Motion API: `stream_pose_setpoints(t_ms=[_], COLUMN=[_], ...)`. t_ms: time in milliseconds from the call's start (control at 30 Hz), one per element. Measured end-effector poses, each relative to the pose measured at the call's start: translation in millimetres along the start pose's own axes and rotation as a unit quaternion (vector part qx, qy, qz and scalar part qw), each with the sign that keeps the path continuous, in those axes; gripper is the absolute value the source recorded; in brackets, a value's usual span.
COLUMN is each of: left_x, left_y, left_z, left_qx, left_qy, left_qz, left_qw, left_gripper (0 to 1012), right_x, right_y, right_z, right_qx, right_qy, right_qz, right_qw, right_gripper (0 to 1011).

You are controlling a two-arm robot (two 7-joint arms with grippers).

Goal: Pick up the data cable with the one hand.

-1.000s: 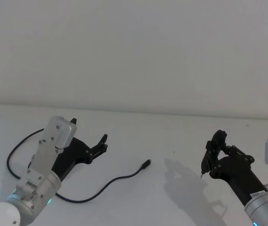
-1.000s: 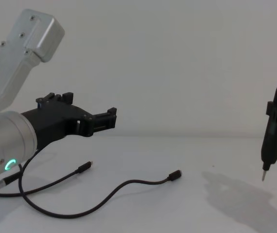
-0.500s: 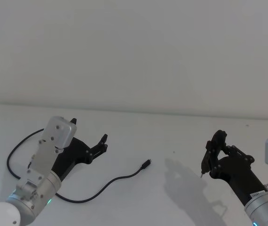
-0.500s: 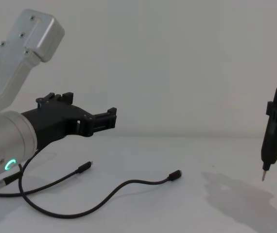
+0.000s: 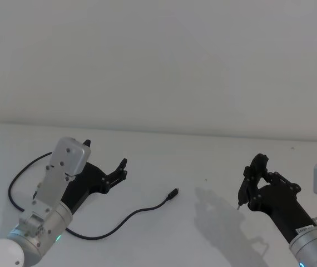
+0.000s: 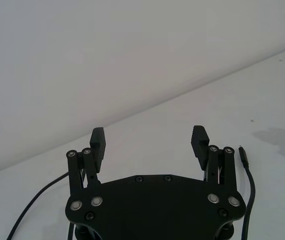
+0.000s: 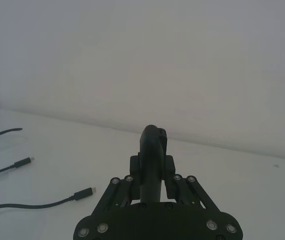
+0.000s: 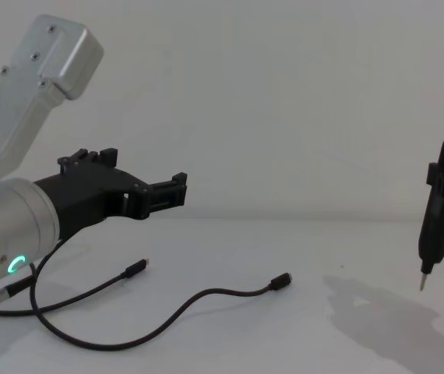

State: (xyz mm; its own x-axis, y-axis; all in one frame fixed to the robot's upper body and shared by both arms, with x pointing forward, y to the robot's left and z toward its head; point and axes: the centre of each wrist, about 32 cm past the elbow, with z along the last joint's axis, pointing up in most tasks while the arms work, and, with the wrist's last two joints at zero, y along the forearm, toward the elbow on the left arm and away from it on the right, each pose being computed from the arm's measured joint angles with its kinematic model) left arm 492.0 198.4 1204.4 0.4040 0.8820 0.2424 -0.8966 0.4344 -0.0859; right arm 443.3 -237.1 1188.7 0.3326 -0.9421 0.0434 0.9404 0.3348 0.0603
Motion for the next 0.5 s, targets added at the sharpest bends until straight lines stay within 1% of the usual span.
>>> stream_pose_setpoints(t_ms=[500], left_x=[0.0], left_y=[0.0], left_z=[0.0], left_qx=[0.000], left_qy=[0.000], left_qz=[0.000], left_qw=[1.0000], left_gripper=[1001], right_x=[0.0], right_y=[0.0], right_z=[0.0], right_qx=[0.000], right_qy=[0.000], right_qz=[0.000], right_qw=[1.0000], right_gripper=[275])
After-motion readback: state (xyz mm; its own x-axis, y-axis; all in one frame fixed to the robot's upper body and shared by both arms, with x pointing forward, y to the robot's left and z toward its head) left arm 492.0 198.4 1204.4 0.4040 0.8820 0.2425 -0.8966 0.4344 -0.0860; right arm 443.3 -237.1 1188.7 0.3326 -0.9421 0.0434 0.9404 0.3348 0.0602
